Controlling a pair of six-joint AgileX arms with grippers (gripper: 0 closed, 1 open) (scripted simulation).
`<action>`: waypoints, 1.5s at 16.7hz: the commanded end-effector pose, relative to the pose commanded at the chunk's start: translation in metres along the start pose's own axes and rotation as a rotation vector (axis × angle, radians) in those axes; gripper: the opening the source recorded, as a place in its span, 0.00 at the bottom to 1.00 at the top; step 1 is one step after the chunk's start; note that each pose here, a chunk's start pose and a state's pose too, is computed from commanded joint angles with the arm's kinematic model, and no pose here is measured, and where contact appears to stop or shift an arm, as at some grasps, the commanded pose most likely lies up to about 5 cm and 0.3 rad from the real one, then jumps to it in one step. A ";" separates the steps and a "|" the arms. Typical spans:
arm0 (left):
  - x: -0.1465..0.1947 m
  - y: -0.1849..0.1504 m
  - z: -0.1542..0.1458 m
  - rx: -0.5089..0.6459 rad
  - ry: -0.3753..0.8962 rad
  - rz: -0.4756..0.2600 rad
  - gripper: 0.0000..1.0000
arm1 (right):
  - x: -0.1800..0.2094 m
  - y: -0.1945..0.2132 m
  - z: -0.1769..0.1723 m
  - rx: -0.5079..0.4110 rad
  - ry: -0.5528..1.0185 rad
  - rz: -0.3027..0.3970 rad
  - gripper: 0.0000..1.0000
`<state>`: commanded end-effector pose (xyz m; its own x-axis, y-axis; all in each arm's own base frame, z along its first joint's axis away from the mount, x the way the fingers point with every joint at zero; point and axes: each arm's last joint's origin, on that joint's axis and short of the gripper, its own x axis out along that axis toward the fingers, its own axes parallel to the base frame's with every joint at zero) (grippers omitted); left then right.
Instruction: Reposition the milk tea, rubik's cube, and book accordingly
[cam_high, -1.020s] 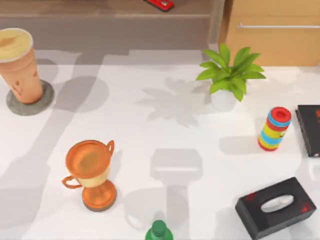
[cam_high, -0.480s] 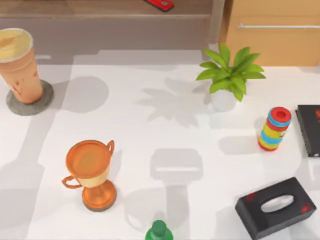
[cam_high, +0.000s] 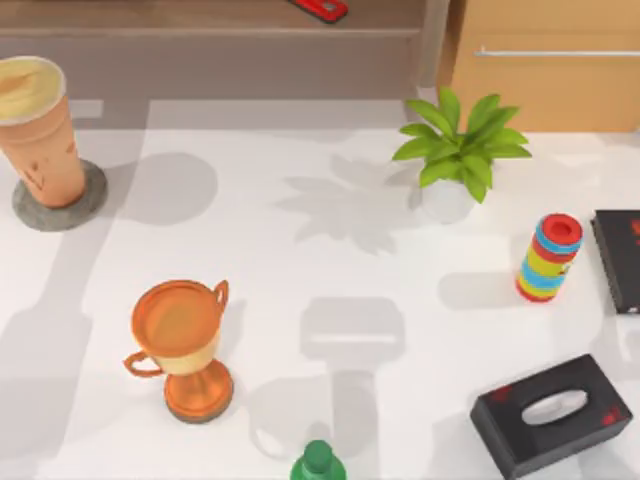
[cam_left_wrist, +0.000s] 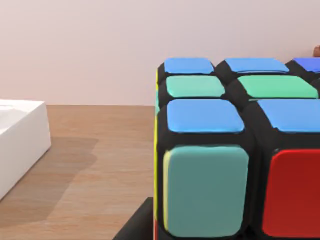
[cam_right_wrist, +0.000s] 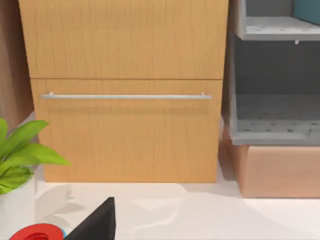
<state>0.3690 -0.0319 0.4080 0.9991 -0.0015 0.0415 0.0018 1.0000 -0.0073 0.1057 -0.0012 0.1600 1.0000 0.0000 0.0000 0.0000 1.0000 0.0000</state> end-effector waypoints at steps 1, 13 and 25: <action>0.007 0.000 0.002 -0.004 -0.008 0.003 0.00 | 0.000 0.000 0.000 0.000 0.000 0.000 1.00; 0.080 0.000 -0.016 0.006 0.042 -0.015 0.00 | 0.000 0.000 0.000 0.000 0.000 0.000 1.00; 0.080 0.000 -0.016 0.006 0.042 -0.015 0.75 | 0.000 0.000 0.000 0.000 0.000 0.000 1.00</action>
<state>0.4496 -0.0324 0.3953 0.9999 -0.0167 -0.0001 0.0167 0.9999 -0.0012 0.1057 -0.0012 0.1600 1.0000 0.0000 0.0000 0.0000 1.0000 0.0000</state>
